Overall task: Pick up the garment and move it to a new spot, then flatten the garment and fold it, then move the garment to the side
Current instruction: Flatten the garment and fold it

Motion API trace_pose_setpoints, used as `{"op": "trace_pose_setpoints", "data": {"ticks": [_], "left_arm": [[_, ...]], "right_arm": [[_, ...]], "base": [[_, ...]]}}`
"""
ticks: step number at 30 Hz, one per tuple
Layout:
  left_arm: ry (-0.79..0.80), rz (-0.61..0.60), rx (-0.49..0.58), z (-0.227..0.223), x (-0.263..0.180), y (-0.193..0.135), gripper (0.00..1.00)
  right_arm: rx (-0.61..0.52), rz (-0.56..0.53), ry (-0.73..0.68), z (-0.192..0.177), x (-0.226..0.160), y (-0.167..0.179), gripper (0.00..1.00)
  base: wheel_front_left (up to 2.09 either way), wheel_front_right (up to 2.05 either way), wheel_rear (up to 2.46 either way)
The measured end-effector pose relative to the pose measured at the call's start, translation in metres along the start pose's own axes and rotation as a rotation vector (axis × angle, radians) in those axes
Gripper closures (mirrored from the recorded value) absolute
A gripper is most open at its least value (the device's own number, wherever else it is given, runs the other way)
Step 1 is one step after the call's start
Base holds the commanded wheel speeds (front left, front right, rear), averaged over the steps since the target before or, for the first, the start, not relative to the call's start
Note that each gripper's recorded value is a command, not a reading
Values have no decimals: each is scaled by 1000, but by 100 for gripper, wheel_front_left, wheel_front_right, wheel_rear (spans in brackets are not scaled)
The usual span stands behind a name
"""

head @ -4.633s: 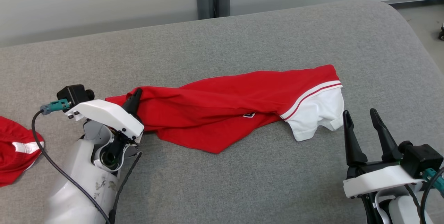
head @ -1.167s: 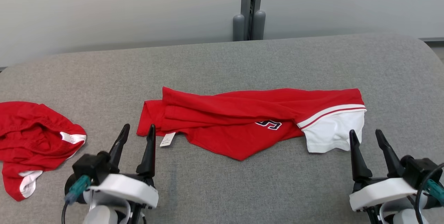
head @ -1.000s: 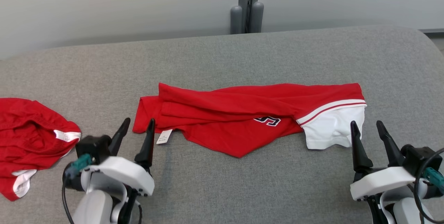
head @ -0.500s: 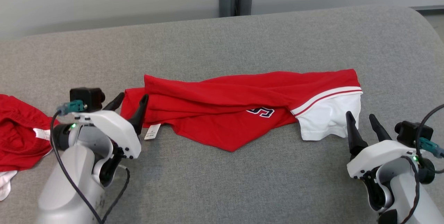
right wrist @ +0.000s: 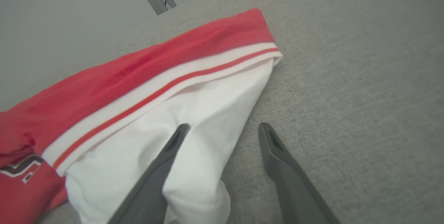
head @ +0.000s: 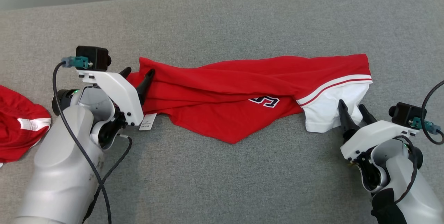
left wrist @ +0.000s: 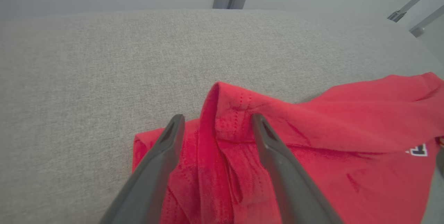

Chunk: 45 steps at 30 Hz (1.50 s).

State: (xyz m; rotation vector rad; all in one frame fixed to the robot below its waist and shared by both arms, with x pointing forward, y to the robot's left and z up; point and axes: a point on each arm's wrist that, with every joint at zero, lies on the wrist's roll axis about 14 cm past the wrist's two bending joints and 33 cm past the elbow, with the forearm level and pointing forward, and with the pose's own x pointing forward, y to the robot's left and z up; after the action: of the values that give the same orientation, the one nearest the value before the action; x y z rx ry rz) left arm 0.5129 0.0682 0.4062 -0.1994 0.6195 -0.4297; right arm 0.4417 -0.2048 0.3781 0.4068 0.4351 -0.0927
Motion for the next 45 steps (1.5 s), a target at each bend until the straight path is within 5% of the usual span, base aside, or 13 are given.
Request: {"op": "trace_pose_setpoints", "data": {"ticks": [19,20,21,22,23,24,25,45], "left_arm": [[103,-91,-119,-14,30,-19,0],[101,-94,-118,-14,30,-20,0],[92,-97,-114,-13,31,-21,0],[82,-100,-110,-10,32,-22,21],[75,-103,-105,-8,32,-23,55],[76,-107,-102,-8,32,-25,97],[71,-111,-94,-8,31,-27,100],[-235,-183,-27,61,-42,-50,100]], "right_arm": [[32,27,65,-13,21,6,0],[30,28,66,-13,22,6,35],[25,29,65,-13,23,6,59],[24,30,62,-12,23,6,79],[29,29,59,-12,23,6,100],[30,29,58,-12,23,6,100],[31,33,61,-13,22,7,100],[63,80,-125,32,-27,8,100]], "base": [[0,0,0],[0,0,0],[0,0,0],[0,0,0],[0,0,0],[0,0,0],[0,0,0],[0,0,0]]}}
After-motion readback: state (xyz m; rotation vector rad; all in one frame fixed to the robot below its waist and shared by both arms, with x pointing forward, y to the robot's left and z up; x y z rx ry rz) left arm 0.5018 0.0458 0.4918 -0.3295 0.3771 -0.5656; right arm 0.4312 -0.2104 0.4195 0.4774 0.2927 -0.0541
